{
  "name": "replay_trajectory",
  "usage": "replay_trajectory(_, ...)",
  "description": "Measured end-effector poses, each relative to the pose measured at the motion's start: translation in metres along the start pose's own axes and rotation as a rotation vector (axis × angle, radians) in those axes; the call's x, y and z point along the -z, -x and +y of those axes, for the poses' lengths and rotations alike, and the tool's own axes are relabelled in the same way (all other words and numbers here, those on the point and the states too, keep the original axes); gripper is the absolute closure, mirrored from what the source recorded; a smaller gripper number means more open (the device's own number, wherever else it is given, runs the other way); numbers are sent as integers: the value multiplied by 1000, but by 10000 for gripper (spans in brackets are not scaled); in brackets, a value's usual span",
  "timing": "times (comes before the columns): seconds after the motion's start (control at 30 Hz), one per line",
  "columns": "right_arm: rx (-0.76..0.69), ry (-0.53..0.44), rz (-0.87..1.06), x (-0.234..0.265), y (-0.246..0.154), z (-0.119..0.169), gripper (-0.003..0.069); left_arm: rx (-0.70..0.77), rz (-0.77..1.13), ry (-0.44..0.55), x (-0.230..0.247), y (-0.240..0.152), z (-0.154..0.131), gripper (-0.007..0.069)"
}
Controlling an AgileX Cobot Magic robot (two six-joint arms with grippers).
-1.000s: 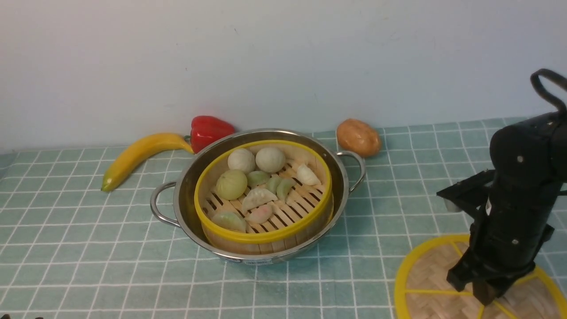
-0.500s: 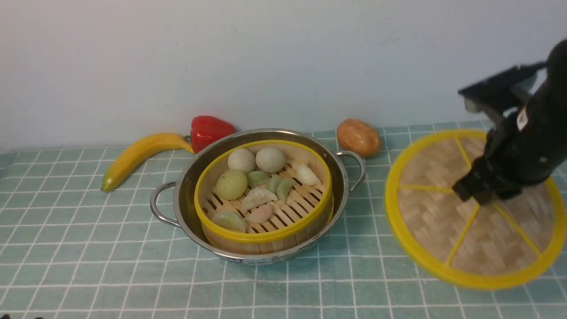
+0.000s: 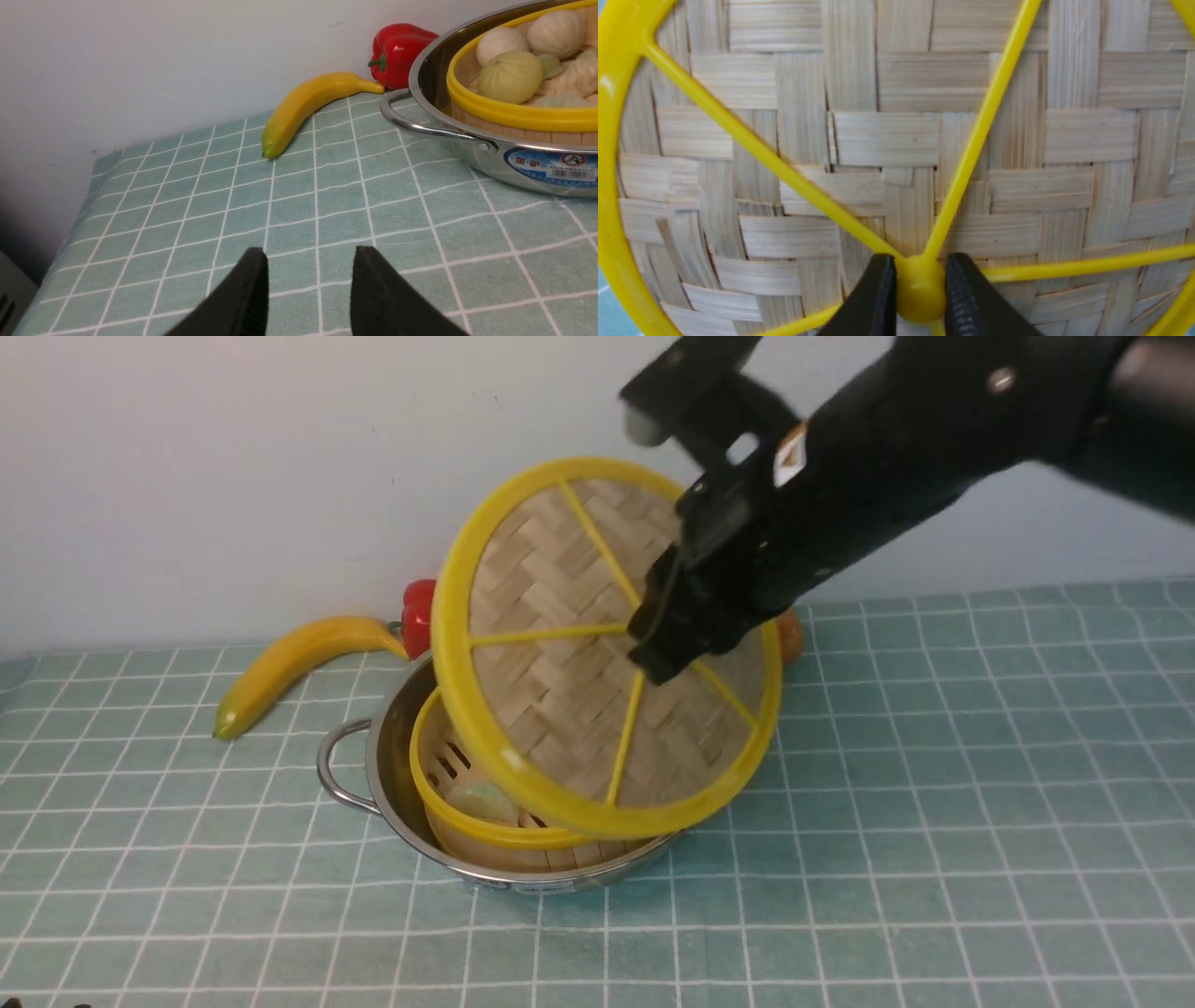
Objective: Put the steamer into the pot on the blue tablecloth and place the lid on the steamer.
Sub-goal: 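Place the bamboo steamer lid onto the steamer basket in the pot with the right gripper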
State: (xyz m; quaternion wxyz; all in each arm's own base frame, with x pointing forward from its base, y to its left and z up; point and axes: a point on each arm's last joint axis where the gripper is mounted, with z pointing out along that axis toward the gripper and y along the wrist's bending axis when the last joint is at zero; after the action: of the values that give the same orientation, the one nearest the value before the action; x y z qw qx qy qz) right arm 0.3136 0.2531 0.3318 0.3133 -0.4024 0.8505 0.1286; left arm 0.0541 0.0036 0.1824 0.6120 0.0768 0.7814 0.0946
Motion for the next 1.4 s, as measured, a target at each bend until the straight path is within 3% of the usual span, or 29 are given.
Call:
replay_trajectory(0.3,75,-12,-25,-59,4,5,513,0,0,0,0,0,0,382)
replay_trajectory(1.4,136,-66,-61,-81,3,-1,513,0,0,0,0,0,0,382)
